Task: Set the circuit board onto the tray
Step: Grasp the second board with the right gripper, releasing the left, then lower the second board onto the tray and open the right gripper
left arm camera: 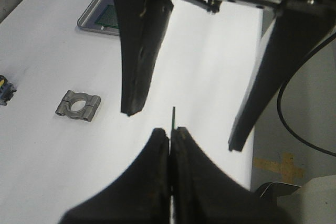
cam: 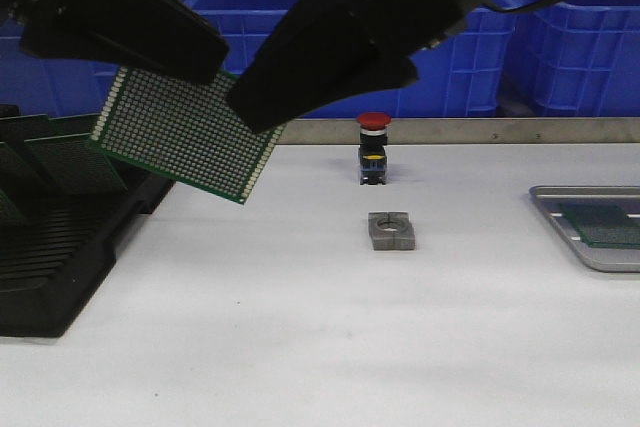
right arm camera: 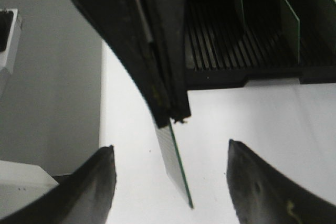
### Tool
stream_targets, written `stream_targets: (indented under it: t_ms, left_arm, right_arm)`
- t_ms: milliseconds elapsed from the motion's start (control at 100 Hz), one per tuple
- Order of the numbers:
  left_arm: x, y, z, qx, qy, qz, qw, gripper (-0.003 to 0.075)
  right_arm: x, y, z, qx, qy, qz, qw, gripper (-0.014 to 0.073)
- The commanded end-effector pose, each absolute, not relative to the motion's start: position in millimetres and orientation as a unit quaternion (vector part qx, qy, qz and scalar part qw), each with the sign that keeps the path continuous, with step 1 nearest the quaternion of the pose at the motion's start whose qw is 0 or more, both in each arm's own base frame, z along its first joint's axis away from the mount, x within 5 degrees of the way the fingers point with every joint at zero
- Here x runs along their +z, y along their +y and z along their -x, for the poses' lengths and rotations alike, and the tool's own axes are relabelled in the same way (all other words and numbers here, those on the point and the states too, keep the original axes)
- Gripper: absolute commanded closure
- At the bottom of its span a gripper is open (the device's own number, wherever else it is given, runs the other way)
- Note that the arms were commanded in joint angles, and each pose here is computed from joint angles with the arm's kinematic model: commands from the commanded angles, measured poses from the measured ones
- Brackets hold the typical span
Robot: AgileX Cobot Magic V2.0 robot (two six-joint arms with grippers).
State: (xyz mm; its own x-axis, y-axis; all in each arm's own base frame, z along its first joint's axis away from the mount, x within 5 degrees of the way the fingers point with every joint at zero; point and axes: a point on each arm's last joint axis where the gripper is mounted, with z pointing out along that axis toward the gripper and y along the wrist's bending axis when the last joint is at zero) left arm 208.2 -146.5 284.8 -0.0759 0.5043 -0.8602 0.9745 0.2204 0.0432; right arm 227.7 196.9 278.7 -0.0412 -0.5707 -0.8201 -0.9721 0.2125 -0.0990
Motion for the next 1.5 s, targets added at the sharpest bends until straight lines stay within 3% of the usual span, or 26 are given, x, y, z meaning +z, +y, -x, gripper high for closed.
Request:
stream_targets:
  t_ms: [0, 80, 150, 350, 480, 550, 620, 720, 790, 930, 1140, 1490]
  left_arm:
    - [303, -152, -204, -0.324, 0.652, -0.54, 0.423, 0.074]
    - [303, -152, -203, -0.328, 0.65, -0.541, 0.421, 0.074]
    - [303, -152, -203, -0.329, 0.65, -0.542, 0.42, 0.074]
    - [303, -152, -202, -0.334, 0.647, -0.544, 0.417, 0.074]
    - [303, -152, -202, -0.334, 0.647, -0.543, 0.417, 0.0735]
    - [303, -152, -202, -0.334, 0.647, -0.543, 0.417, 0.0677]
    - [304, -152, -203, -0.332, 0.646, -0.544, 0.419, 0.0537]
    - [310, -151, -208, -0.314, 0.648, -0.54, 0.436, 0.0267]
    - [318, -148, -216, -0.282, 0.65, -0.538, 0.456, 0.0168]
    - [333, -136, -230, -0.245, 0.657, -0.515, 0.493, 0.0154]
    - [335, -125, -237, -0.234, 0.668, -0.498, 0.501, 0.0154]
    - [334, -125, -237, -0.229, 0.668, -0.501, 0.5, 0.0154]
  right_arm:
    - [293, 203, -233, 0.279, 0.677, 0.535, 0.422, 0.0123]
    - [284, 206, -238, 0.286, 0.686, 0.528, 0.411, 0.0135]
    - [281, 207, -238, 0.29, 0.687, 0.53, 0.404, 0.0205]
    - [281, 207, -237, 0.295, 0.685, 0.532, 0.401, 0.0675]
    - [281, 208, -235, 0.304, 0.682, 0.535, 0.395, 0.0657]
    - [281, 208, -234, 0.308, 0.68, 0.537, 0.392, 0.0657]
    - [281, 208, -234, 0.311, 0.679, 0.539, 0.39, 0.0657]
    - [281, 207, -234, 0.312, 0.681, 0.537, 0.388, 0.0657]
    - [281, 204, -236, 0.316, 0.693, 0.522, 0.385, 0.0657]
    - [280, 183, -253, 0.324, 0.746, 0.442, 0.377, 0.0657]
    - [278, 122, -287, 0.317, 0.823, 0.28, 0.38, 0.0657]
    - [241, -4, -299, 0.211, 0.892, 0.052, 0.398, 0.0657]
